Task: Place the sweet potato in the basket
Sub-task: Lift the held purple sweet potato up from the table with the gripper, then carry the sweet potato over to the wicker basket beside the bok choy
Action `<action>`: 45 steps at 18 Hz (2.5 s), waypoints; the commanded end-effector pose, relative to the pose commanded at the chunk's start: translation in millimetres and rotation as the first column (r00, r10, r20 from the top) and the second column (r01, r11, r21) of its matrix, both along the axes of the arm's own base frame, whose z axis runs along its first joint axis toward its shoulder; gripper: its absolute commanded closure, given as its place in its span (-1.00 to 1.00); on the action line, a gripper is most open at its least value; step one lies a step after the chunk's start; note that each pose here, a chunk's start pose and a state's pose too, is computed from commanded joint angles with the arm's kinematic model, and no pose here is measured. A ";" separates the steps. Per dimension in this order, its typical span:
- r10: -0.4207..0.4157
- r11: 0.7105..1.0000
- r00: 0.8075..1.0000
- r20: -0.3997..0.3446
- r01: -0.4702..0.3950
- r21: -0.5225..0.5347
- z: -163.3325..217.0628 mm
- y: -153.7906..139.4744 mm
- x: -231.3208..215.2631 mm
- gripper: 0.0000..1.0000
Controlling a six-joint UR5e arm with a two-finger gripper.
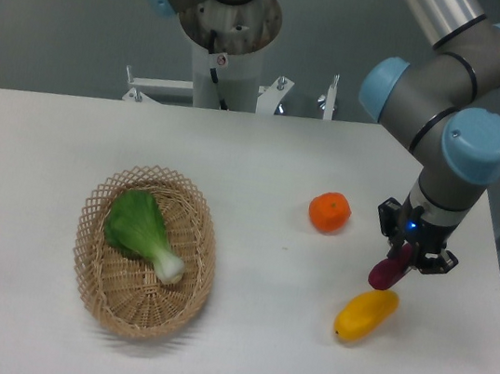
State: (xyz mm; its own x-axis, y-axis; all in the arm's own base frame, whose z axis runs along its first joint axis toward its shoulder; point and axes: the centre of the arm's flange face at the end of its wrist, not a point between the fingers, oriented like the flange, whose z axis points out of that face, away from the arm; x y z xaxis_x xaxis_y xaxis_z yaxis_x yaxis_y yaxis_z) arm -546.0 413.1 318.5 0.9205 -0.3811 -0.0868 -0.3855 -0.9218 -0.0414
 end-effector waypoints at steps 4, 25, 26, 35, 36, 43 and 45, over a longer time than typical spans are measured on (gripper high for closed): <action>0.002 1.000 1.000 0.000 -0.002 -0.003 -0.7 -0.4 0.2 0.54; 0.020 1.000 0.999 0.046 -0.020 0.000 -9.4 104.4 120.9 0.54; 0.019 1.000 0.999 0.046 -0.019 0.001 -9.3 112.2 130.4 0.54; -0.019 1.000 0.999 0.044 0.019 0.015 -13.1 174.7 217.8 0.54; -0.026 1.000 0.999 0.043 0.025 0.018 -13.6 180.6 227.3 0.54; -0.066 0.998 0.997 0.049 0.065 0.018 -22.3 212.6 287.1 0.54; -0.071 0.997 0.996 0.060 0.070 0.019 -27.5 219.7 301.6 0.54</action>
State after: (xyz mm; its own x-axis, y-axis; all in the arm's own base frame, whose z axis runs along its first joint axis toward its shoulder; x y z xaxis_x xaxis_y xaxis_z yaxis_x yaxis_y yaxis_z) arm -244.3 632.8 291.0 0.8952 -0.4440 -0.0388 -0.4457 -0.8914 -0.0817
